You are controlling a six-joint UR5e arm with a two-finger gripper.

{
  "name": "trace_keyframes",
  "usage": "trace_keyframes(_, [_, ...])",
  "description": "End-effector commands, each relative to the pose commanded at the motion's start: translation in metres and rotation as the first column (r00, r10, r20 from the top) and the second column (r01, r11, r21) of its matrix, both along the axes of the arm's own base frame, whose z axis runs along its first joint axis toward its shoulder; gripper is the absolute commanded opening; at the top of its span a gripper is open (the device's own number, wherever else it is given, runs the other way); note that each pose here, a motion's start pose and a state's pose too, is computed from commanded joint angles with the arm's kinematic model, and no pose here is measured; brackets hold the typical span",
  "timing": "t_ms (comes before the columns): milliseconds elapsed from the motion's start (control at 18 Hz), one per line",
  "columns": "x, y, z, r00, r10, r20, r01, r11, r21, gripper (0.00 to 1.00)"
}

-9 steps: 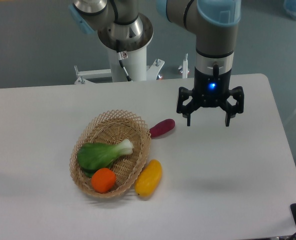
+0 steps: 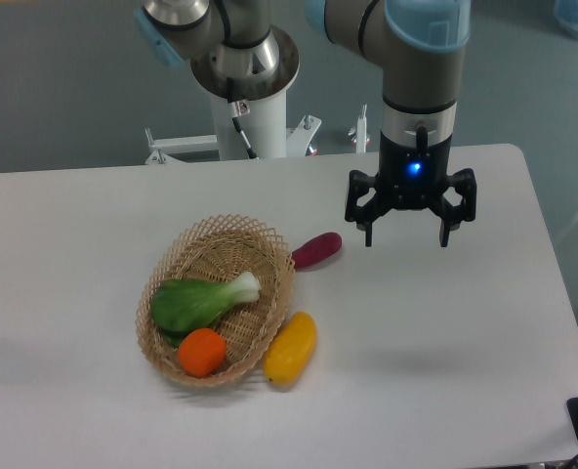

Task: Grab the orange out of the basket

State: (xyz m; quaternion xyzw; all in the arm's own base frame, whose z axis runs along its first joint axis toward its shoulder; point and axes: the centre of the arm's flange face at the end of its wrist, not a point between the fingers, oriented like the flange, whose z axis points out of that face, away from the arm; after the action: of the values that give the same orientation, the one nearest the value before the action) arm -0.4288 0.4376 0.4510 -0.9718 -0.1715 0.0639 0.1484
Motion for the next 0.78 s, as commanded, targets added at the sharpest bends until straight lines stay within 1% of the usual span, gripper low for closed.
trace_keyframes(56, [0.004,0.004,-0.003,1.000,0.005,0.008,-0.005,1.000,0.000,1.00])
trace_keyframes(167, [0.014,0.026,-0.015,1.000,0.008,0.030,-0.008,1.000,0.000,1.00])
trace_keyframes(222, [0.016,0.036,-0.022,0.999,0.013,0.030,-0.013,1.000,0.006,1.00])
trace_keyframes(278, [0.022,0.052,-0.040,0.999,0.023,0.036,-0.023,1.000,-0.002,1.00])
trace_keyframes(333, [0.029,0.063,-0.049,1.000,0.023,0.018,-0.022,0.999,-0.033,1.00])
trace_keyframes(389, [0.051,0.089,-0.065,1.000,-0.015,-0.020,0.013,0.995,-0.103,1.00])
trace_keyframes(444, [0.073,0.109,-0.076,0.997,-0.054,-0.048,0.047,0.989,-0.143,1.00])
trace_keyframes(500, [0.086,0.120,-0.083,0.996,-0.080,-0.043,0.073,0.986,-0.151,1.00])
trace_keyframes(611, [0.127,0.143,-0.098,0.988,-0.154,-0.024,0.148,0.975,-0.169,1.00])
trace_keyframes(778, [0.158,0.159,-0.104,0.977,-0.212,-0.019,0.206,0.964,-0.171,1.00])
